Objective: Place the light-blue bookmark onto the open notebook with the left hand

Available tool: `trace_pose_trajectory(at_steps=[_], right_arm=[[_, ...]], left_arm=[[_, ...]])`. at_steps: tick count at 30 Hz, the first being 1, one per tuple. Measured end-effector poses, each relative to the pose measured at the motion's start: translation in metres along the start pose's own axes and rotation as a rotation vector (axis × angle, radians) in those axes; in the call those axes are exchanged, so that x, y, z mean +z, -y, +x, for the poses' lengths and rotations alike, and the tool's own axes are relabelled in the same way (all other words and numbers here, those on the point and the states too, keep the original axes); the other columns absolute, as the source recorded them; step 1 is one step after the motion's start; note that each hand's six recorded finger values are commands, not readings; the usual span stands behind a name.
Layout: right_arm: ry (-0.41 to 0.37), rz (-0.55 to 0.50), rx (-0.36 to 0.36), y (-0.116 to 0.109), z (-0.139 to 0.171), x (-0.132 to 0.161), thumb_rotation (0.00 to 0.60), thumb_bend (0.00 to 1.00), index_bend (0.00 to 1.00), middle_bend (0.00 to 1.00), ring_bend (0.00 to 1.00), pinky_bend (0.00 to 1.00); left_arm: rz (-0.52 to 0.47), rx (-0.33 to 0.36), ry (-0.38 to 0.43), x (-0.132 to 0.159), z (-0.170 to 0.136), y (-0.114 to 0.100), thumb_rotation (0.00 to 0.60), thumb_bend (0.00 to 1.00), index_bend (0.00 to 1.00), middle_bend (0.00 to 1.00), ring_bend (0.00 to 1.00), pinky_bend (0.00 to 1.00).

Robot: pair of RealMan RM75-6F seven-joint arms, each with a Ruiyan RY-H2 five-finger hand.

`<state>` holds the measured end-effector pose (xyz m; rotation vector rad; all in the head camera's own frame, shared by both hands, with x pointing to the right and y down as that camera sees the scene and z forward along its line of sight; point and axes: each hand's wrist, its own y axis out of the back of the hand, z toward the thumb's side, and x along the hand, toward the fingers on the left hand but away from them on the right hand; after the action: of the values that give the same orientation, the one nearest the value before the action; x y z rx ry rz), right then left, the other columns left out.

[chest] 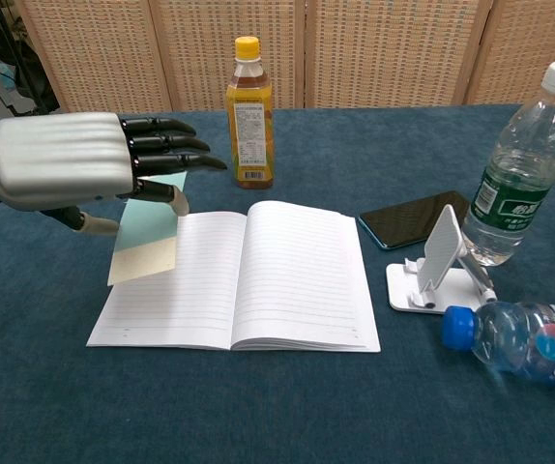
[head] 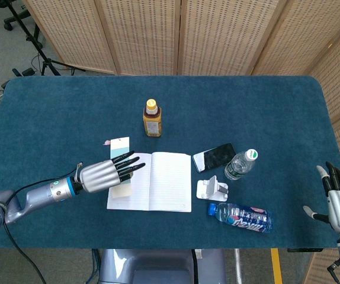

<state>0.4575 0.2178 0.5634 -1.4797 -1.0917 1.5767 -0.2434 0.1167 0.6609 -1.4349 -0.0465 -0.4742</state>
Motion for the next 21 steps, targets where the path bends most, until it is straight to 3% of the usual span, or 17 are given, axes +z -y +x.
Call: trace_pose_trajectory(at_steps=[6, 21], right_arm=[[0.005, -0.014, 0.001, -0.002, 0.000, -0.003, 0.600, 0.00, 0.00, 0.00, 0.00, 0.00], [0.007, -0.025, -0.007, -0.005, 0.001, -0.005, 0.600, 0.00, 0.00, 0.00, 0.00, 0.00]], left_arm=[[0.031, 0.033, 0.079, 0.017, 0.016, -0.002, 0.600, 0.21, 0.39, 0.00, 0.00, 0.09], [0.038, 0.023, 0.131, 0.034, 0.023, 0.007, 0.600, 0.21, 0.39, 0.00, 0.00, 0.09]])
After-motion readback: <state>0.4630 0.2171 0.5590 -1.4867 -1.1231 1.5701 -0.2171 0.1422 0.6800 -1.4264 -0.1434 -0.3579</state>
